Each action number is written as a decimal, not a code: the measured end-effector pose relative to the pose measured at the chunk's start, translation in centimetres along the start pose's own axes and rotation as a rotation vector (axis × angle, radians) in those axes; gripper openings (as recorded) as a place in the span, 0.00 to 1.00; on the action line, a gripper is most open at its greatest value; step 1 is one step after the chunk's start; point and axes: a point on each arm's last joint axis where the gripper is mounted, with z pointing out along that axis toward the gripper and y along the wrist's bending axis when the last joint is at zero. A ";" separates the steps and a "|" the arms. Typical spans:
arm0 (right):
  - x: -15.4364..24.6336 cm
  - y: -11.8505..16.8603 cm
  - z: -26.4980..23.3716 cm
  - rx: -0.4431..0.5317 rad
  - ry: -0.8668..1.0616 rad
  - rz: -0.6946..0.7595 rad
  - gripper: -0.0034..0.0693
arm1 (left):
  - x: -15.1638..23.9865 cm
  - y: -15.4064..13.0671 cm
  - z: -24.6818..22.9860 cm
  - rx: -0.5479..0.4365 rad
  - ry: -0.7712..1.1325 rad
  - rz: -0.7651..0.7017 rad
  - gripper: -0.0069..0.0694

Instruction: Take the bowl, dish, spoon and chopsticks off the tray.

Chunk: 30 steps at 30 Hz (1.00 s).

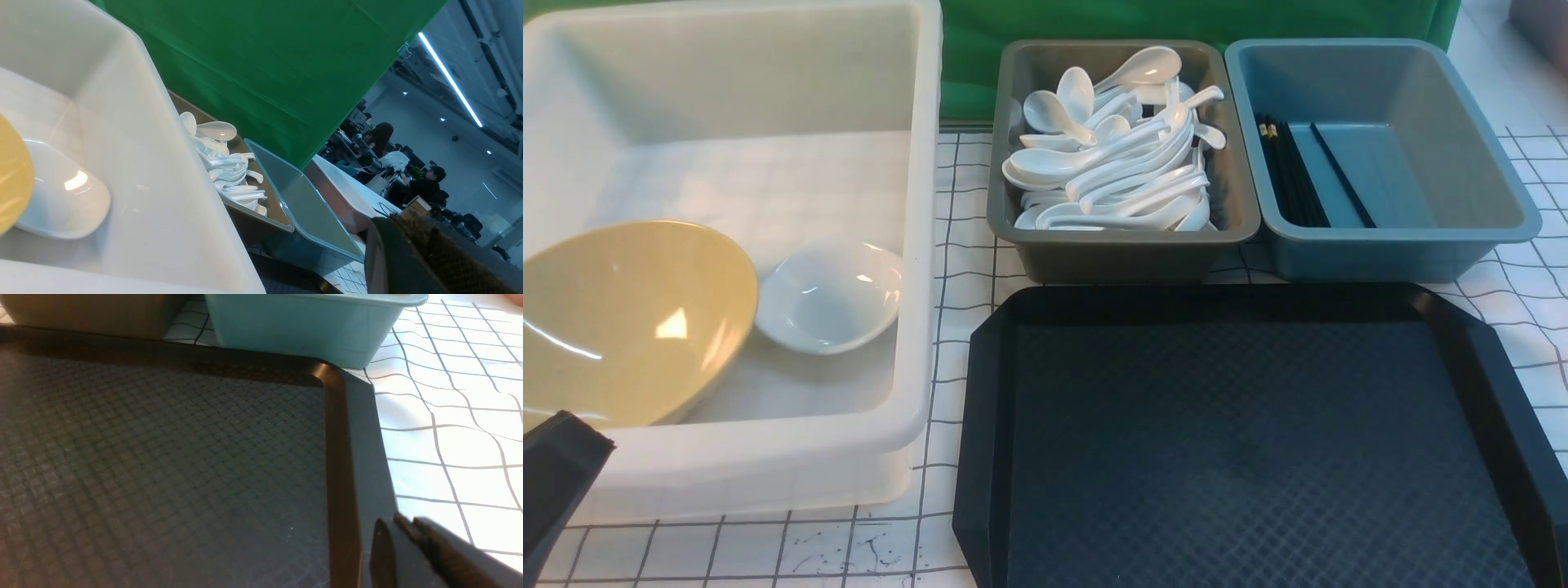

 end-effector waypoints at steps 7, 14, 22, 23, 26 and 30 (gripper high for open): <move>0.0 0.0 0.0 0.000 0.000 0.000 0.13 | 0.0 0.0 0.0 0.000 0.000 0.000 0.09; 0.0 0.0 0.0 0.000 0.000 0.000 0.14 | 0.0 0.0 0.0 0.000 0.000 0.001 0.09; 0.0 0.0 0.0 0.000 0.000 0.000 0.15 | 0.9 0.8 0.3 -0.066 -0.026 0.033 0.09; 0.0 0.0 0.0 0.000 0.000 0.000 0.15 | 1.2 1.2 0.4 -0.103 -0.046 0.049 0.09; 0.0 0.0 0.0 0.000 0.000 0.000 0.15 | 2.1 2.4 0.6 -0.202 -0.088 0.077 0.09; 0.0 0.0 0.0 0.000 0.000 0.000 0.16 | 3.5 4.5 0.6 -0.391 -0.143 0.112 0.09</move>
